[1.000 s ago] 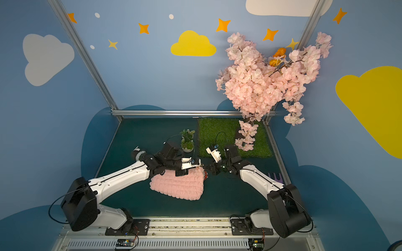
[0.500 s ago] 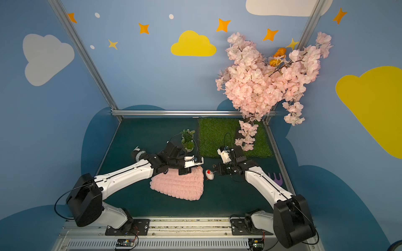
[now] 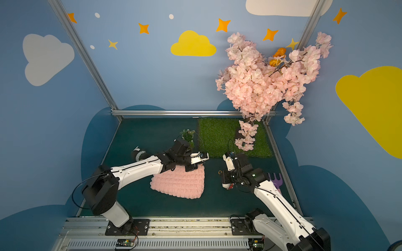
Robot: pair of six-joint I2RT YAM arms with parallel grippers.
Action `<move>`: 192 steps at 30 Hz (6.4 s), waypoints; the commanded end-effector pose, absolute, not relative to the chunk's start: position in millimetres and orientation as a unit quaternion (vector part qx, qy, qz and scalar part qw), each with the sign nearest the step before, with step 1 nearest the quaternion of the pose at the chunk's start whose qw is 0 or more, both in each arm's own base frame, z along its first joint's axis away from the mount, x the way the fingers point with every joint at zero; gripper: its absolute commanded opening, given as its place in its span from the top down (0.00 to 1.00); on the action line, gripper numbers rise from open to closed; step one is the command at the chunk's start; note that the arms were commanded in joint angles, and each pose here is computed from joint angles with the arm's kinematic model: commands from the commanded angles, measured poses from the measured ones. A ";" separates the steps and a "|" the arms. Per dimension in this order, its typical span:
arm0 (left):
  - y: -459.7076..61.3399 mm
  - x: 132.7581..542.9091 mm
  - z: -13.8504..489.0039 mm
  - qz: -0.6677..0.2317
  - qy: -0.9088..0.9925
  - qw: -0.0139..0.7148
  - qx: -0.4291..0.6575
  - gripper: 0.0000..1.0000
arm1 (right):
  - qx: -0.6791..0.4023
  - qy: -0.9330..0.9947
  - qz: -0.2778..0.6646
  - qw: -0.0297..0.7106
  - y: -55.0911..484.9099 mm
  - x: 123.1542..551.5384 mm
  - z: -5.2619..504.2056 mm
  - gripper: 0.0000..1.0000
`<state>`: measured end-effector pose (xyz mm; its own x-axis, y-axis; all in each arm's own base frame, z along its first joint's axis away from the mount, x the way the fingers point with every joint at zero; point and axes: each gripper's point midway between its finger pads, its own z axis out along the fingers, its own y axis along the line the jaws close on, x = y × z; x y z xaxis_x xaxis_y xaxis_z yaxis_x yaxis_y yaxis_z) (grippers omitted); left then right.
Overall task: Remove the decoration from the bag
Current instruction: Remove the decoration item from the bag.
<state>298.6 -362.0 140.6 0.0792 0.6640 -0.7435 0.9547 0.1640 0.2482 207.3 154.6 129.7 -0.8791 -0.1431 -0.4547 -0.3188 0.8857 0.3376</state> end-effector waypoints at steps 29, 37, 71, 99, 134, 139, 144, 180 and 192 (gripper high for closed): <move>-384.8 333.5 124.9 -0.189 0.691 0.406 0.567 0.98 | -0.126 0.978 0.130 0.101 171.2 263.1 56.8 0.84; -394.1 342.0 121.5 -0.200 0.708 0.398 0.548 0.98 | -0.118 0.975 0.139 0.124 171.8 270.5 69.7 0.71; -402.1 332.0 81.3 -0.245 0.748 0.329 0.522 0.95 | -0.145 0.923 0.309 0.181 190.5 251.7 103.5 0.22; -388.6 329.3 141.7 -0.398 0.851 0.209 0.271 0.41 | -0.169 0.894 0.346 0.229 203.7 252.2 115.1 0.24; -421.5 295.9 90.8 -0.413 0.850 0.070 0.318 0.67 | -0.170 0.869 0.369 0.282 214.3 256.7 140.4 0.20; -433.8 288.4 100.0 -0.438 0.830 0.069 0.338 0.71 | -0.159 0.869 0.368 0.291 213.0 261.8 142.4 0.20; -430.9 281.1 90.5 -0.431 0.831 0.056 0.347 0.71 | -0.126 0.862 0.376 0.317 207.6 272.3 148.1 0.19; -282.9 361.2 144.9 -0.304 0.899 0.180 0.258 0.44 | -0.264 0.874 0.296 0.281 231.7 266.0 141.4 0.19; -151.1 357.6 126.3 -0.232 0.958 0.147 0.077 0.43 | -0.396 0.850 0.237 0.253 294.4 286.9 135.0 0.20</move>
<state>377.2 -160.0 138.1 -0.9112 0.1050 -0.3984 0.2836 0.8613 -0.4215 287.3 290.8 137.9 -0.6038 -0.4766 -0.6390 -0.7535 0.6029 0.2623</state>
